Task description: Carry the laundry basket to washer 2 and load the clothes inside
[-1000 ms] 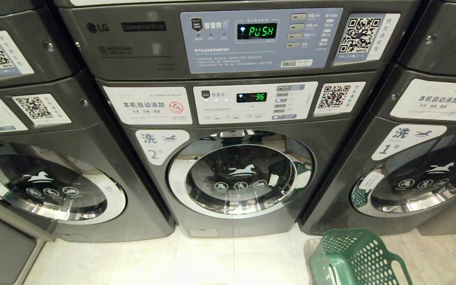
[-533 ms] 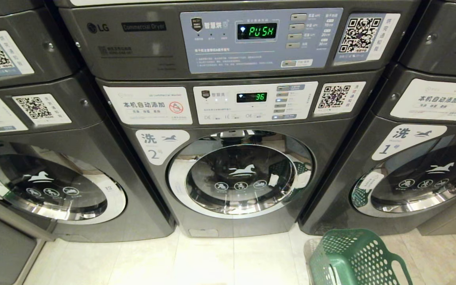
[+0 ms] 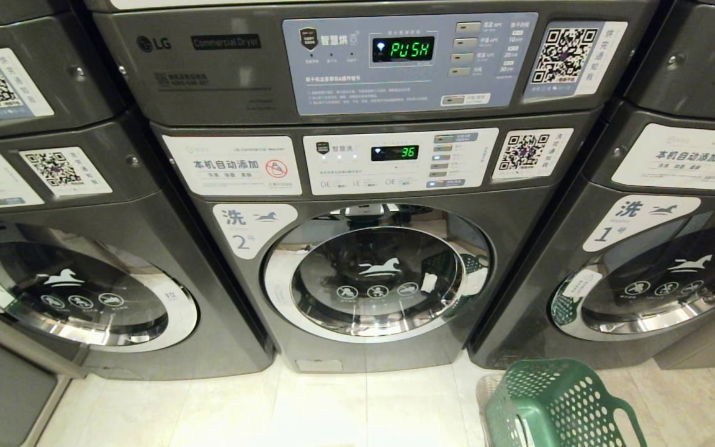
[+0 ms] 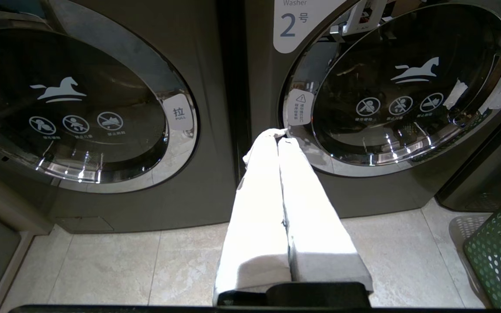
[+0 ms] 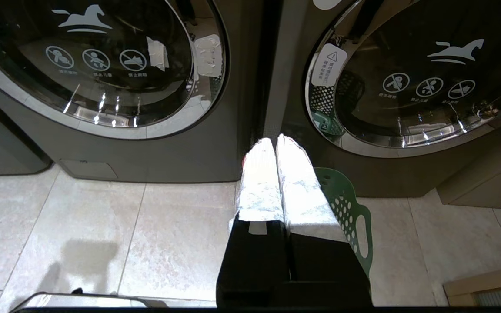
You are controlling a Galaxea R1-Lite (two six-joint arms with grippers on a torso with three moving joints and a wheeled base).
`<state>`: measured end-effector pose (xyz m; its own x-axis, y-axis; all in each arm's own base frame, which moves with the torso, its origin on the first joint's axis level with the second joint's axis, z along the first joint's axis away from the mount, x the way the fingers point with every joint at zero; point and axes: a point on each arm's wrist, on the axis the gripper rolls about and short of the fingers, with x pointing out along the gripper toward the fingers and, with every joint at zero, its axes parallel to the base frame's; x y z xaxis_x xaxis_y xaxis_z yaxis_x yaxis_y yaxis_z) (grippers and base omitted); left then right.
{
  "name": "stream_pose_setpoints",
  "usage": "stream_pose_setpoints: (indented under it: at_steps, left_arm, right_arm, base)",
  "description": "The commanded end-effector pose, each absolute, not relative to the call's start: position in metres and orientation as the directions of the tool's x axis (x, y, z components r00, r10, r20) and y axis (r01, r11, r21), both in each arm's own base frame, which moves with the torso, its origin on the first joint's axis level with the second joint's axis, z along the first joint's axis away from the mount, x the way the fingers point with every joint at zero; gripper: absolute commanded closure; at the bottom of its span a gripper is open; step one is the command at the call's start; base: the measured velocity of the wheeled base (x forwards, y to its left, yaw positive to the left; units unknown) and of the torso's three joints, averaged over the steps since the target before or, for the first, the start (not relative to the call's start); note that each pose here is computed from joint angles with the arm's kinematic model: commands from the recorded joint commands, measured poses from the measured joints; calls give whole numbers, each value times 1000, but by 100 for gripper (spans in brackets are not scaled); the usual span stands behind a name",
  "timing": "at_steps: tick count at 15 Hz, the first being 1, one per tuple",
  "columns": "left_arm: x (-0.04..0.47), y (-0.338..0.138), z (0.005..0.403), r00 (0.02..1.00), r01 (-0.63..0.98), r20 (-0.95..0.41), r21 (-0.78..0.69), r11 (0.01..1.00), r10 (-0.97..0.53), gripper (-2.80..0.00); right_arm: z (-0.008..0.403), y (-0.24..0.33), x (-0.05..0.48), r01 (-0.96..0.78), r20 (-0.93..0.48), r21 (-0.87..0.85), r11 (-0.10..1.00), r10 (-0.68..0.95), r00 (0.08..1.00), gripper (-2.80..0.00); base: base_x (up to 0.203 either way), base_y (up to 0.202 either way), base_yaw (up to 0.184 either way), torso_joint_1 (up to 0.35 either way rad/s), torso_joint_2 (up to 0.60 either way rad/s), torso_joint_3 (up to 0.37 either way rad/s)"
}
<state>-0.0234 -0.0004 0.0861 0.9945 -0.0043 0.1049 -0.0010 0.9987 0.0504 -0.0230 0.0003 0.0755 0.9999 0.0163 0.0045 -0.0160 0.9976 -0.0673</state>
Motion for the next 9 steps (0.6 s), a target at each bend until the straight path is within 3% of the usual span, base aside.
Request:
stream_pose_setpoints:
  at_steps: [1,9]
  left_arm:
    - [-20,0,75,998,1,66,51,999,-5,0]
    - [-20,0,75,998,-1,66,51,999,-2,0]
  right_arm:
    - [75,0,-23,-5,-2,-63,998,5,1000,0]
    - [75,0,-23,-6,-4,-70,998,6,1000,0]
  base:
    - [0,0,0,0,0,0]
    - [0,0,0,0,0,0]
